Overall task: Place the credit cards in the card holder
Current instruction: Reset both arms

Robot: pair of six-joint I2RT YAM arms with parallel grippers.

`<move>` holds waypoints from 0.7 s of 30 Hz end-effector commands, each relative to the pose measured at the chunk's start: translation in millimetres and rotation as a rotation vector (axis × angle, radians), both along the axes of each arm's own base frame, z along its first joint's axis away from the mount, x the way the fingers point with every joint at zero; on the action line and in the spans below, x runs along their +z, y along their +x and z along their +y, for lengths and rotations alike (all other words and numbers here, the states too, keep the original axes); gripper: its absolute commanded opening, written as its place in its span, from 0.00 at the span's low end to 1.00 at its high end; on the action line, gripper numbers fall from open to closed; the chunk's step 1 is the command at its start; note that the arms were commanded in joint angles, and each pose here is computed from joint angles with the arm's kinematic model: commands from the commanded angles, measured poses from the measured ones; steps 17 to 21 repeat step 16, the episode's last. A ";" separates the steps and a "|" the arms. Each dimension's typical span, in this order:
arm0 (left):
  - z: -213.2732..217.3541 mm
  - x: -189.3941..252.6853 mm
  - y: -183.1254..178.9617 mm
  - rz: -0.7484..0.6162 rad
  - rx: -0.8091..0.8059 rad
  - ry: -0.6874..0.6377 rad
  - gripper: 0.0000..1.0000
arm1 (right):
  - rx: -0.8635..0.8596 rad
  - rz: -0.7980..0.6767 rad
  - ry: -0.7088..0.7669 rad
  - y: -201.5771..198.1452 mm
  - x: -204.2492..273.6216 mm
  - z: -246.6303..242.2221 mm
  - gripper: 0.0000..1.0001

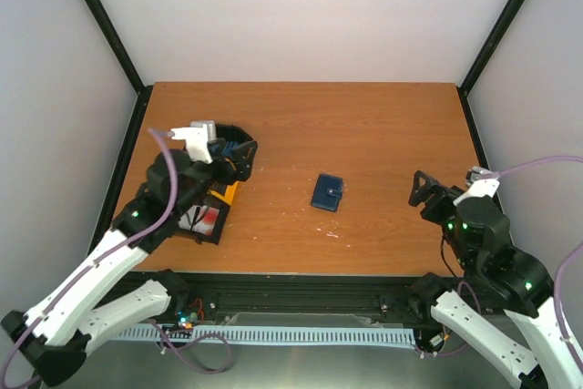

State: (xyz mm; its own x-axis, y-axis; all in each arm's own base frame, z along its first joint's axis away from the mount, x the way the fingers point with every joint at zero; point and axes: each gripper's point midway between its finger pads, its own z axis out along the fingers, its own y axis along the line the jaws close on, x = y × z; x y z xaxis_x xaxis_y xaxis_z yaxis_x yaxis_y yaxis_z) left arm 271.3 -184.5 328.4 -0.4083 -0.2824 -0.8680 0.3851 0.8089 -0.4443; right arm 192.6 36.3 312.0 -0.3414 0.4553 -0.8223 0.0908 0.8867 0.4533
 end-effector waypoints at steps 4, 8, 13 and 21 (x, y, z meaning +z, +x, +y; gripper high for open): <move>65.4 47.4 -34.3 -0.187 0.175 0.001 1.00 | -0.119 -0.013 -0.070 -25.0 -1.1 -41.8 1.00; 90.1 60.7 -51.0 -0.248 0.237 -0.030 1.00 | -0.127 -0.022 -0.067 -28.1 1.0 -45.3 1.00; 96.0 57.0 -53.3 -0.243 0.259 -0.031 1.00 | -0.127 -0.032 -0.064 -31.8 4.4 -48.2 1.00; 97.3 51.8 -49.8 -0.214 0.279 -0.027 1.00 | -0.125 -0.042 -0.050 -33.7 5.3 -48.8 1.00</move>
